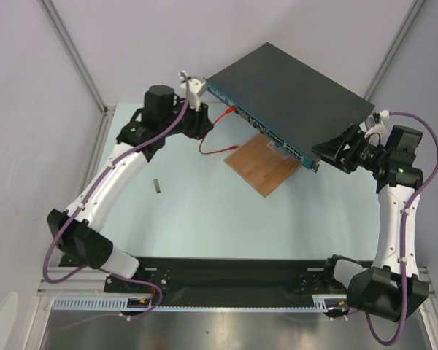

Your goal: Insert the plug into the switch port

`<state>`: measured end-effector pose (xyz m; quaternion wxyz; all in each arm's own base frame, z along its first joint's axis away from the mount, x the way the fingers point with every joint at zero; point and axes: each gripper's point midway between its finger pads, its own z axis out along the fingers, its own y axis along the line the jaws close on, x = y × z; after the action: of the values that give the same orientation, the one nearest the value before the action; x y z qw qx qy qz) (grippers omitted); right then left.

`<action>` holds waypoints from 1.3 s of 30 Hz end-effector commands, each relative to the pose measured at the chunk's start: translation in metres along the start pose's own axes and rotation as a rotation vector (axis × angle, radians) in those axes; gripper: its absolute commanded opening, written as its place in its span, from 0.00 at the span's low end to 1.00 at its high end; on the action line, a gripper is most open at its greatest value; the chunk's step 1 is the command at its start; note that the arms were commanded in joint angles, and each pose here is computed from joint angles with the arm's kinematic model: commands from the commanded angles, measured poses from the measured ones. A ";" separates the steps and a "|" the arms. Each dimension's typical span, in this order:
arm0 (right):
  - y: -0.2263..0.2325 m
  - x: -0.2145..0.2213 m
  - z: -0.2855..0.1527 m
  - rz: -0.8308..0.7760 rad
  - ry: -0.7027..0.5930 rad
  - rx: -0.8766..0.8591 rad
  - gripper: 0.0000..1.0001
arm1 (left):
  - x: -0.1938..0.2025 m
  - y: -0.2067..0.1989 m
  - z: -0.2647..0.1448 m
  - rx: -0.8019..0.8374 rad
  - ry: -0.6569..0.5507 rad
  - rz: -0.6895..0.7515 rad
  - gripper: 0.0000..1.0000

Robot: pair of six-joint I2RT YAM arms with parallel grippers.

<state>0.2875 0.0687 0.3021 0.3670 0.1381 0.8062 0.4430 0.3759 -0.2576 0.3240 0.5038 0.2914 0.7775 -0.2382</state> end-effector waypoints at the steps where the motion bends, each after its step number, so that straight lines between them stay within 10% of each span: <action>1: -0.004 0.002 -0.004 -0.245 0.017 0.012 0.75 | 0.036 0.051 -0.022 -0.161 0.079 -0.003 0.50; 6: -0.004 -0.011 -0.016 -0.288 -0.036 0.070 1.00 | 0.133 0.136 -0.049 -0.383 0.334 -0.249 0.62; 20: 0.009 -0.067 -0.060 -0.430 -0.239 0.222 1.00 | 0.296 0.185 -0.074 -0.562 0.868 -0.555 0.52; 31: 0.041 -0.082 -0.072 -0.487 -0.295 0.194 1.00 | 0.326 0.194 -0.048 -0.538 0.954 -0.629 0.37; 39: 0.075 -0.074 -0.053 -0.585 -0.243 0.092 0.99 | 0.318 0.195 -0.038 -0.497 0.921 -0.628 0.00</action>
<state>0.2919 0.0221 0.3934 0.5437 0.0132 0.7979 0.2599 0.3729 -0.0218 0.0172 0.0499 -0.0034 0.9985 -0.0210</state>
